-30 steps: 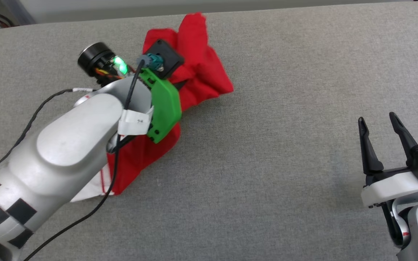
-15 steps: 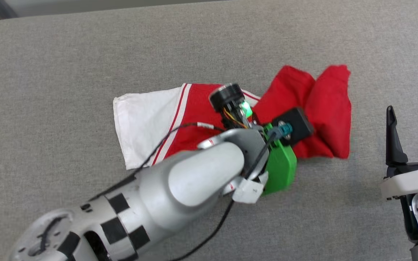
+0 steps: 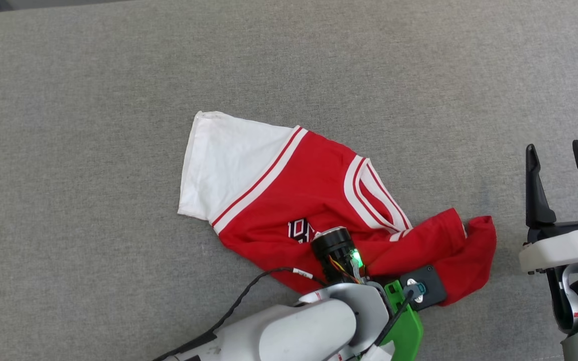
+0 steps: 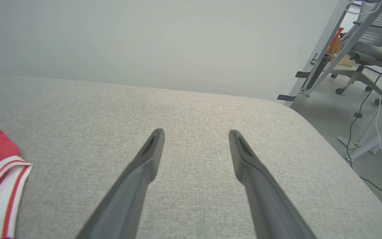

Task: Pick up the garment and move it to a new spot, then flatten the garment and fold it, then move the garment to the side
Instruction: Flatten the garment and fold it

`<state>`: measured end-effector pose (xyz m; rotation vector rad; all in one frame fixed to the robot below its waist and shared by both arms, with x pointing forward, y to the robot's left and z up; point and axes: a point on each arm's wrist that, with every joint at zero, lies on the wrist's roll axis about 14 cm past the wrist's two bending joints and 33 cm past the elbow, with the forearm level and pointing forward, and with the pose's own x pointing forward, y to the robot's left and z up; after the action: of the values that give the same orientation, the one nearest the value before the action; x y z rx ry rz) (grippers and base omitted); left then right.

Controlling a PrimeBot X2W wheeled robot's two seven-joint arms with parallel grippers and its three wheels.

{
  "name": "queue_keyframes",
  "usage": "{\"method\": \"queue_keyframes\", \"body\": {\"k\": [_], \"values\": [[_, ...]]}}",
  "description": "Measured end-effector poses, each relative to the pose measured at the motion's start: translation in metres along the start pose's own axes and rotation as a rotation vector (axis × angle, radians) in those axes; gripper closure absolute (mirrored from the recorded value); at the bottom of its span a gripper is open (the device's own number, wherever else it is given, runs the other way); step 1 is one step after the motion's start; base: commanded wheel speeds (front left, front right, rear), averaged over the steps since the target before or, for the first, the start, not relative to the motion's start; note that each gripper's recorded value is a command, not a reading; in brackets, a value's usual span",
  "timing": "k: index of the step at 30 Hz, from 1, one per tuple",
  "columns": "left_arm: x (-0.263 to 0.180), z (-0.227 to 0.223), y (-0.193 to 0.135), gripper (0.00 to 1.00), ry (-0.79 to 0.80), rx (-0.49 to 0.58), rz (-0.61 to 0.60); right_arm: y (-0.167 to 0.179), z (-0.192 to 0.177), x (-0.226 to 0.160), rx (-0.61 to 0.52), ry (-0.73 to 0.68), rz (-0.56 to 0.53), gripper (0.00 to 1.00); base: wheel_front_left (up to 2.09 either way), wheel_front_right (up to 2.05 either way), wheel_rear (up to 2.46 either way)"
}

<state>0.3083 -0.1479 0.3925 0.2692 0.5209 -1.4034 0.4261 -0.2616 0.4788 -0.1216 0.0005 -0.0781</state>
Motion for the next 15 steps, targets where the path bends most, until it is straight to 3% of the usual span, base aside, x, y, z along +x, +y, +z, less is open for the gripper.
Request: {"method": "queue_keyframes", "body": {"k": [5,10,15], "values": [[-0.008,0.028,0.006,0.0,-0.15,0.03,0.031,0.002,0.006,0.0,0.002,-0.016,0.008,0.0,0.0,0.0,0.0],[-0.033,0.086,0.024,0.0,-0.395,0.09,0.103,-0.002,0.018,-0.007,0.002,-0.044,0.005,0.0,0.0,0.0,0.0],[-0.07,0.122,0.054,0.0,-0.544,0.126,0.295,0.003,0.028,-0.015,0.012,-0.069,0.019,0.0,0.0,0.0,0.0]]}}
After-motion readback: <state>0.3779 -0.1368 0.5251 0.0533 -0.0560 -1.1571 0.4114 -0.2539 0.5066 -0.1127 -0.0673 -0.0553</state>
